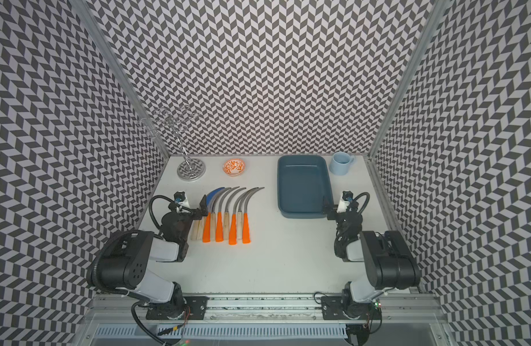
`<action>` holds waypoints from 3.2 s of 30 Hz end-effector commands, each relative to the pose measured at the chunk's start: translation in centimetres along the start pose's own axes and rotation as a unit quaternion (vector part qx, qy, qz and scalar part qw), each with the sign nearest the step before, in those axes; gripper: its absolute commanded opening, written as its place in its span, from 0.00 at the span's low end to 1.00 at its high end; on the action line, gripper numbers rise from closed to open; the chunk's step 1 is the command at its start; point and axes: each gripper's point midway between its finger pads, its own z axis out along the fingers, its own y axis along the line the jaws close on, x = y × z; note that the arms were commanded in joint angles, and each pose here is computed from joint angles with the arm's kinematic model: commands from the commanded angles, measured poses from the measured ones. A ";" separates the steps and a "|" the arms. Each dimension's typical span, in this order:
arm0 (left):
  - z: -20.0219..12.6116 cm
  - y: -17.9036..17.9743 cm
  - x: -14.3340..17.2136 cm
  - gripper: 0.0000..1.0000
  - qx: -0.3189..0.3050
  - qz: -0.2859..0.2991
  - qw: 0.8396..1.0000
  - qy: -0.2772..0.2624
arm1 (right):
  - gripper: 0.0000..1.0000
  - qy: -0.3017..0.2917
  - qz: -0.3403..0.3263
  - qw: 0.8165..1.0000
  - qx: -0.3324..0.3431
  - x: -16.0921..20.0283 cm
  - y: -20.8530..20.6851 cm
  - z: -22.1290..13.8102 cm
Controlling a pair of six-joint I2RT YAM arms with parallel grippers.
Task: Put small sickles into storage boxes
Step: Pick up the sickle at the center of the board.
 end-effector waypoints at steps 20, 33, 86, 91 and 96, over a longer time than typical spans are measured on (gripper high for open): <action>0.0 0.0 -0.7 1.00 0.006 0.000 1.000 -0.017 | 1.00 -0.044 -0.014 0.999 -0.002 -2.1 0.1 -0.1; 1.2 -0.3 -2.8 1.00 0.004 0.011 1.000 0.011 | 0.99 0.049 0.001 0.996 0.072 -2.3 -1.1 3.5; -7.7 -7.7 7.4 0.60 -0.064 -0.184 0.819 0.539 | 0.99 0.404 0.105 0.888 -0.192 -5.7 28.1 -12.5; -6.5 -7.5 8.1 0.58 -0.077 -0.175 0.818 0.542 | 0.99 0.407 0.100 0.887 -0.197 -5.4 28.0 -12.7; -5.5 -7.2 9.0 0.48 -0.095 -0.160 0.813 0.552 | 1.00 0.413 0.094 0.883 -0.202 -4.9 28.2 -12.7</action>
